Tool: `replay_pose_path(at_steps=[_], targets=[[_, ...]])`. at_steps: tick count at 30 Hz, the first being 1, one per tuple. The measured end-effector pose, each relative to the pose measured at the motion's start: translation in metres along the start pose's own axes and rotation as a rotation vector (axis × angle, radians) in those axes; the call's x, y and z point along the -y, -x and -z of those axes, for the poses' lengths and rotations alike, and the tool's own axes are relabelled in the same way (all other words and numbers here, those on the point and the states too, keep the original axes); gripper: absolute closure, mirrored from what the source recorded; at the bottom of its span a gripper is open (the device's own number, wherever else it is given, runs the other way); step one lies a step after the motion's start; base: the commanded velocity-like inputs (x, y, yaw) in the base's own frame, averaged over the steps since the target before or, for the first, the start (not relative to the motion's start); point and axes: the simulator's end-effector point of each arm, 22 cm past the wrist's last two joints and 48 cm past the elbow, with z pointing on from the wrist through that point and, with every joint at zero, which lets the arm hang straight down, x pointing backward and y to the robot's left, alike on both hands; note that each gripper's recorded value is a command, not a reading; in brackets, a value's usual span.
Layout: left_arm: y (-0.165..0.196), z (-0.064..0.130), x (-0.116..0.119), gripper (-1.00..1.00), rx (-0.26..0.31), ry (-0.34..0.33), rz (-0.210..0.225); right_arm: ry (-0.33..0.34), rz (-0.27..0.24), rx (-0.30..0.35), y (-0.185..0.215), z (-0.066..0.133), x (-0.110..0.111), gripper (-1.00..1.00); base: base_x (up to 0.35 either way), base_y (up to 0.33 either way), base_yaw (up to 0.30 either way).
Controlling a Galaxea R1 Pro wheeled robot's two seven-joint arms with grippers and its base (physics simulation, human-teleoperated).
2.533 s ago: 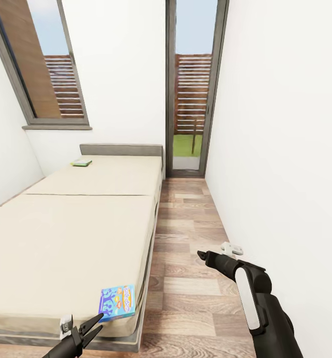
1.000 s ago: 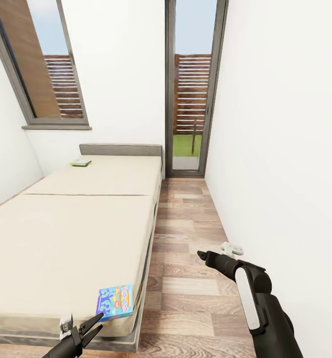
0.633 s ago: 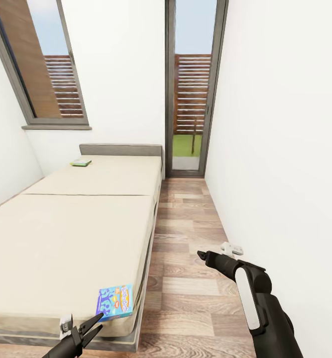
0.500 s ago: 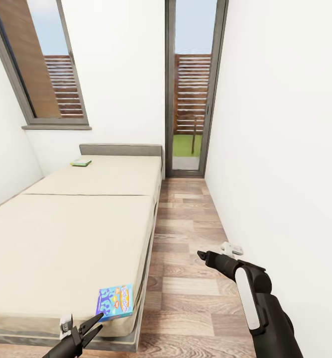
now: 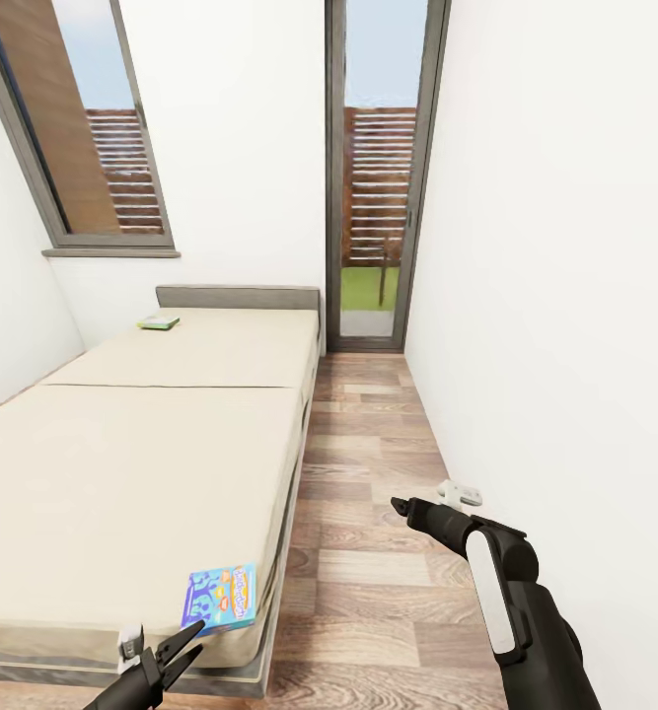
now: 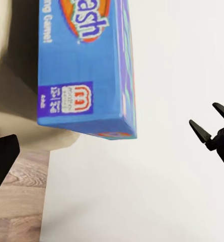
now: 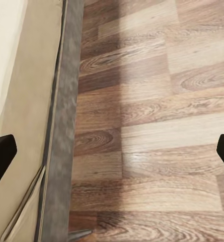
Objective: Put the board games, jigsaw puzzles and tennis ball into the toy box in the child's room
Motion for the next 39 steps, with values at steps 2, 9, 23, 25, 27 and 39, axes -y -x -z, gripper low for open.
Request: replay_pose_path(at_steps=[2,9,23,25,27,39], targets=[[0.0000,-0.0001,0.0001,-1.00,0.001,-0.001,0.001,0.000,0.000,0.000,0.0000,0.0000,0.0000,-1.00,0.000,-0.006,0.000],[-0.0003,-0.0003,0.0002,-1.00,-0.001,-0.001,0.001,0.000,0.000,0.000,0.0001,0.0000,0.0000,-1.00,0.000,-0.002,0.000],[-0.0002,-0.0002,0.0004,-1.00,-0.002,-0.002,0.000,0.000,0.000,0.000,0.0001,0.0000,0.0001,-1.00,0.000,0.000,0.000],[-0.0003,-0.0002,0.0004,-1.00,-0.002,-0.001,-0.001,0.000,0.000,0.000,0.0000,0.0000,0.0000,-1.00,0.000,0.000,0.000],[-0.0003,-0.0001,0.0004,-1.00,-0.001,-0.002,0.000,0.000,0.000,0.000,0.0000,0.0000,0.0001,-1.00,0.000,0.000,0.000],[0.0004,0.0006,0.0001,-1.00,0.000,-0.001,-0.002,0.000,0.000,0.001,0.0002,0.0001,0.0000,-1.00,0.000,0.000,0.000]])
